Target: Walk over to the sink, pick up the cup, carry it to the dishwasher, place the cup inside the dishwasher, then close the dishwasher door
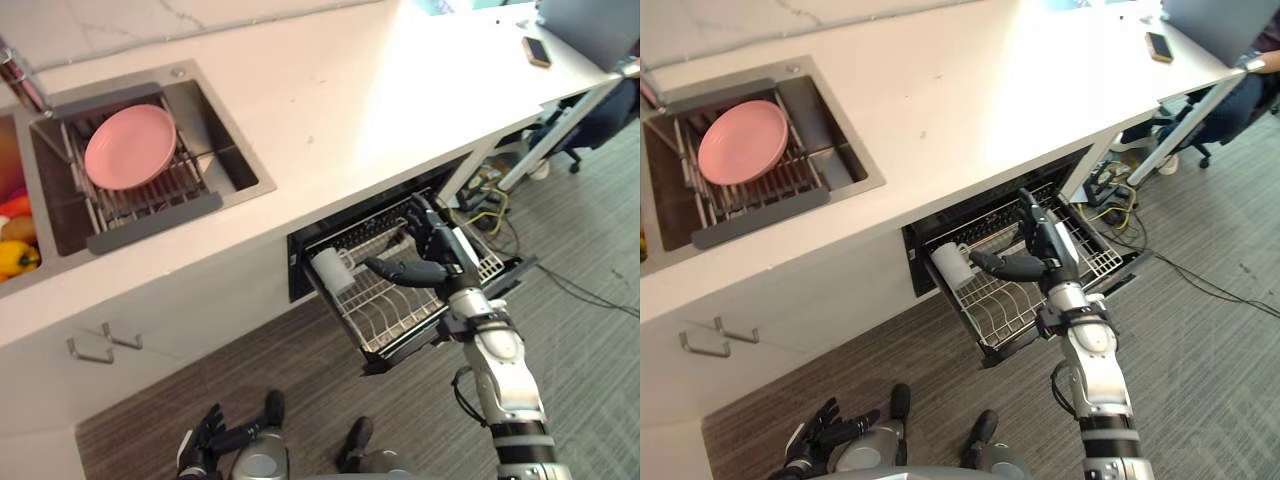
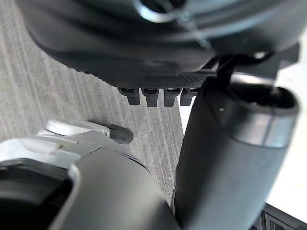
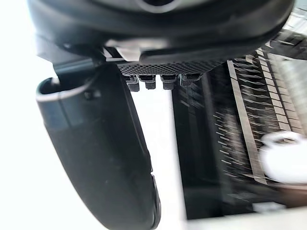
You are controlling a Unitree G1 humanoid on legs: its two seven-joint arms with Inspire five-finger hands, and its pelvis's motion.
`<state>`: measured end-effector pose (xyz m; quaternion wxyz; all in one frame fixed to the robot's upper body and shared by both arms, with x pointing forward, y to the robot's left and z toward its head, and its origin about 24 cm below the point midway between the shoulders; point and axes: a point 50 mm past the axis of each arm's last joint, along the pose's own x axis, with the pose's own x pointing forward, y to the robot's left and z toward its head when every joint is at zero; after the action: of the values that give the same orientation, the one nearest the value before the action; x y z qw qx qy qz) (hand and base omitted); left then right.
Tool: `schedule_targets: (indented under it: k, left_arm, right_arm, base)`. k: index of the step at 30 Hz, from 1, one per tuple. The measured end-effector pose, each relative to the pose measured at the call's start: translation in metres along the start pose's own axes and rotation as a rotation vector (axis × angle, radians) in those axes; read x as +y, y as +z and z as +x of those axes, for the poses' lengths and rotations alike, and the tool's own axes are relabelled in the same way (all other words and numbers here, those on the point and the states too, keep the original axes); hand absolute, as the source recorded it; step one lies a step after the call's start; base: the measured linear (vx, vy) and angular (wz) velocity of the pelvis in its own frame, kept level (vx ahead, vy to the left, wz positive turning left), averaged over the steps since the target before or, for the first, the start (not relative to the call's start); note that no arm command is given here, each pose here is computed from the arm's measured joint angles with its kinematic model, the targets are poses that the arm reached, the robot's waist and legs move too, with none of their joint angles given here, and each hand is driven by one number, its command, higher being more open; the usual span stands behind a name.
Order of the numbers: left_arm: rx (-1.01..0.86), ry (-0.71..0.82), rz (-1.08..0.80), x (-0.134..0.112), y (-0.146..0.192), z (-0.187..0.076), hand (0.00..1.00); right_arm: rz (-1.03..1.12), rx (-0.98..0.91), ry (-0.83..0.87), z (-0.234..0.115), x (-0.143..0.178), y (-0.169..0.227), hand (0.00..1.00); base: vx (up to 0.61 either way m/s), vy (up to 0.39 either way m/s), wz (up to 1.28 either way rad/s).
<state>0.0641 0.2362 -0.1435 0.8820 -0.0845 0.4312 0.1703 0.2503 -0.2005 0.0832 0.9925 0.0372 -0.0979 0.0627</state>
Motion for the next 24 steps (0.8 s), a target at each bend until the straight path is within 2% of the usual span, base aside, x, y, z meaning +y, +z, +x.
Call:
schedule_targets:
  k: [5,11,16,20,24]
  left_arm:
    - [0.001,0.115,-0.107,0.003,-0.016,-0.009,1.0]
    - [-0.019,0.163,-0.218,-0.004,-0.02,-0.011,1.0]
    - [-0.037,0.181,-0.305,-0.008,-0.021,-0.012,1.0]
    - [-0.02,0.146,-0.255,-0.013,-0.029,-0.015,1.0]
    - [0.04,0.17,-0.241,-0.007,-0.048,-0.027,1.0]
  right_arm:
    - [0.199,-0.283,-0.006,-0.018,0.004,0.036,1.0]
    - [0.217,-0.507,0.128,-0.022,0.027,0.068,1.0]
    - [0.255,-0.562,0.225,-0.022,0.049,0.079,1.0]
    - [0.162,-0.542,0.127,-0.012,0.022,0.081,1.0]
    - [0.186,-0.514,0.107,-0.006,0.016,0.073,1.0]
  base:
    - [0.07,0.005,-0.24]
    - [0.03,0.004,0.01]
    - [-0.02,0.019,0.94]
    - [0.05,0.162,1.53]
    - [0.06,0.212,0.45]
